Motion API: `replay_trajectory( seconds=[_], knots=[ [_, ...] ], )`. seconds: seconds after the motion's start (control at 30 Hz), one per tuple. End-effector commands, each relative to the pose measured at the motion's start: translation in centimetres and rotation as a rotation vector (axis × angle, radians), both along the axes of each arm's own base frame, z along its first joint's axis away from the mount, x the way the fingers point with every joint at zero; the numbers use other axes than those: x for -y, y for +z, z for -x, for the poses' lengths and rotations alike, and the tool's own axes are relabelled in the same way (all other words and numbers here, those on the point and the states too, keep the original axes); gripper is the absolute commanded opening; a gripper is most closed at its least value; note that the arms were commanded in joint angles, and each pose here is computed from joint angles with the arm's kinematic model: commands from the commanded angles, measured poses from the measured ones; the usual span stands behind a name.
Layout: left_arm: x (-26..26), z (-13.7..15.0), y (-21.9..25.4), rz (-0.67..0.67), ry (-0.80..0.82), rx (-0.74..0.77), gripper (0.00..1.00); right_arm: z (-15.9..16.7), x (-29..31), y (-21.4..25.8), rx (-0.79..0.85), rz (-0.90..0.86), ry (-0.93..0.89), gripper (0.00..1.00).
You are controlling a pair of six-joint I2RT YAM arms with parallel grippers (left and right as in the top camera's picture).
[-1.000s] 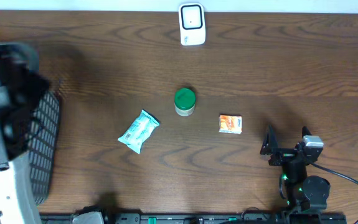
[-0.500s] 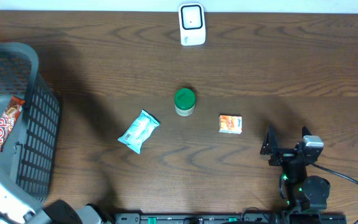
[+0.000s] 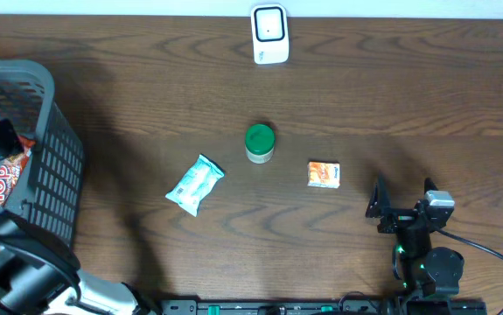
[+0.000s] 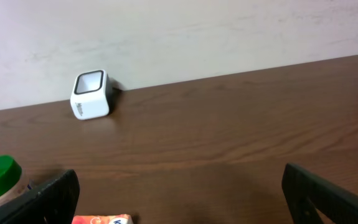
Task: Scan the item barcode
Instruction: 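Reach into the basket and grasp the red chocolate bar with the left gripper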
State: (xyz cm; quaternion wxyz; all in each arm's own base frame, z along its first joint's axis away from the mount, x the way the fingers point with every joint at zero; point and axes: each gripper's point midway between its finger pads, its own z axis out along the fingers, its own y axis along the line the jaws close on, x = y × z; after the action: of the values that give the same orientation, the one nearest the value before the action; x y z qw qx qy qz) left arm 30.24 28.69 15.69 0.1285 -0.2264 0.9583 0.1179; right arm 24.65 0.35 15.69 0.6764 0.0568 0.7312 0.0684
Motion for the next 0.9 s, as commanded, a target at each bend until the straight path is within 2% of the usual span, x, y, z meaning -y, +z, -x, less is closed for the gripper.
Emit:
replay_trajectory(
  seconds=[0.0, 0.27, 0.53, 0.73, 0.8, 0.87],
  knots=[
    [-1.4, 0.3, -3.4, -0.021, -0.082, -0.127, 1.00, 0.0, -0.2, -0.1, -0.003, -0.006, 0.008, 0.99],
    [-3.8, -1.4, -8.9, -0.035, -0.087, -0.170, 1.00, 0.0, -0.2, -0.1, -0.003, -0.006, 0.008, 0.99],
    [-5.6, -1.7, -11.1, -0.053, -0.086, -0.168, 1.00, 0.0, -0.2, -0.1, -0.003, -0.006, 0.008, 0.99],
    [-5.7, -1.8, -12.4, -0.015, -0.083, -0.145, 0.98, 0.0, -0.2, -0.1, -0.003, -0.006, 0.008, 0.99],
    [-5.5, -1.9, -13.0, 0.009, -0.087, -0.140, 0.93, 0.0, -0.2, -0.1, -0.003, -0.006, 0.008, 0.99],
    [-5.2, -1.8, -13.7, 0.030, -0.090, -0.146, 0.92, 0.0, -0.2, -0.1, -0.003, -0.006, 0.008, 0.99]
  ],
)
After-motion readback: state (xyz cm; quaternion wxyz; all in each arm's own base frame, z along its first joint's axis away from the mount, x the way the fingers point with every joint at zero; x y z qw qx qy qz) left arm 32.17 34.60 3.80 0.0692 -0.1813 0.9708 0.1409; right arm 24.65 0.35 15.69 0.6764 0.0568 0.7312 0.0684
